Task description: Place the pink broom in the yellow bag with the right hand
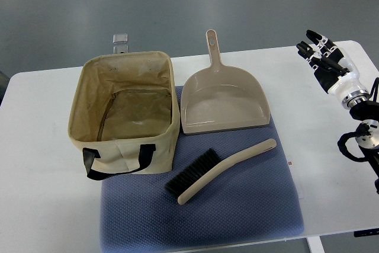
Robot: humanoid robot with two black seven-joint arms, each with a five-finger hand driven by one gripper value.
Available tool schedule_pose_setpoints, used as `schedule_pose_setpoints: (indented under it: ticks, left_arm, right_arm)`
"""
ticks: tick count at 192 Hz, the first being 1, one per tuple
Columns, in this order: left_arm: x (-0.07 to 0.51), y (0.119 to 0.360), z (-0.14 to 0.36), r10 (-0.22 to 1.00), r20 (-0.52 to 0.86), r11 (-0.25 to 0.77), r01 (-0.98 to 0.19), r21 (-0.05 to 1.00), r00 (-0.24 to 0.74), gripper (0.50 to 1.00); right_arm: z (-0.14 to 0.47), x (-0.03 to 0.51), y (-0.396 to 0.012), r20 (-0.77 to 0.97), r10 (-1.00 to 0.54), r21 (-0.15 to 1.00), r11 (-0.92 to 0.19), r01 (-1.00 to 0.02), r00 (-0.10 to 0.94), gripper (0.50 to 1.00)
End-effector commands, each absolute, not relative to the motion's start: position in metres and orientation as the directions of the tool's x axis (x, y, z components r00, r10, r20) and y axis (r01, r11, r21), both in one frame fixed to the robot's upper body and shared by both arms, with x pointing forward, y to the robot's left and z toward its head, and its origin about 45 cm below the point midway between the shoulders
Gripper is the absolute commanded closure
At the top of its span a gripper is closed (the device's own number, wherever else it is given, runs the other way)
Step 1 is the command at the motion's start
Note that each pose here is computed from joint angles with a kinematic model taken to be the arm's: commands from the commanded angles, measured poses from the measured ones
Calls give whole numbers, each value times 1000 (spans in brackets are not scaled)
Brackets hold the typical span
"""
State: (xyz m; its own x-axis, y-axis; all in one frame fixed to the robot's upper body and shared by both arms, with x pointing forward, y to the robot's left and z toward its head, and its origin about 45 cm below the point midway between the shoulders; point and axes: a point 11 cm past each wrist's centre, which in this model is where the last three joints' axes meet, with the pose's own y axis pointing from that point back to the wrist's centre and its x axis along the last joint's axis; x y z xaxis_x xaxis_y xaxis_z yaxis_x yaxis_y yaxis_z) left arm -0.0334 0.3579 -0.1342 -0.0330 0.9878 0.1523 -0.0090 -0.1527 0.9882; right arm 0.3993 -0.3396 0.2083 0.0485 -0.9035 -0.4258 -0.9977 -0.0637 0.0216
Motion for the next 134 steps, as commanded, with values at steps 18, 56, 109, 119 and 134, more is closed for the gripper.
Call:
schedule_pose_setpoints:
  ticks: [18, 56, 109, 119, 134]
  left_arm:
    - [-33, 358, -134, 988, 152, -152, -9, 988, -33, 500]
    - [-33, 358, -134, 988, 152, -152, -9, 988, -33, 500]
    - [-33, 358, -134, 988, 152, -152, -9, 988, -33, 500]
    - [-33, 358, -134, 988, 152, -152, -9, 988, -33, 500]
    - [-33, 358, -134, 988, 152, -152, -9, 988, -33, 500]
  right_arm:
    - [220, 405, -343, -411, -910, 0, -64, -998, 58, 570]
    - [243, 410, -360, -318, -945, -38, -68, -997, 76, 572]
    - [272, 409, -346, -22, -970, -67, -242, -968, 244, 574]
    - [272, 406, -336, 46, -956, -60, -291, -955, 289, 574]
    - [268, 401, -317, 163, -917, -34, -375, -927, 365, 574]
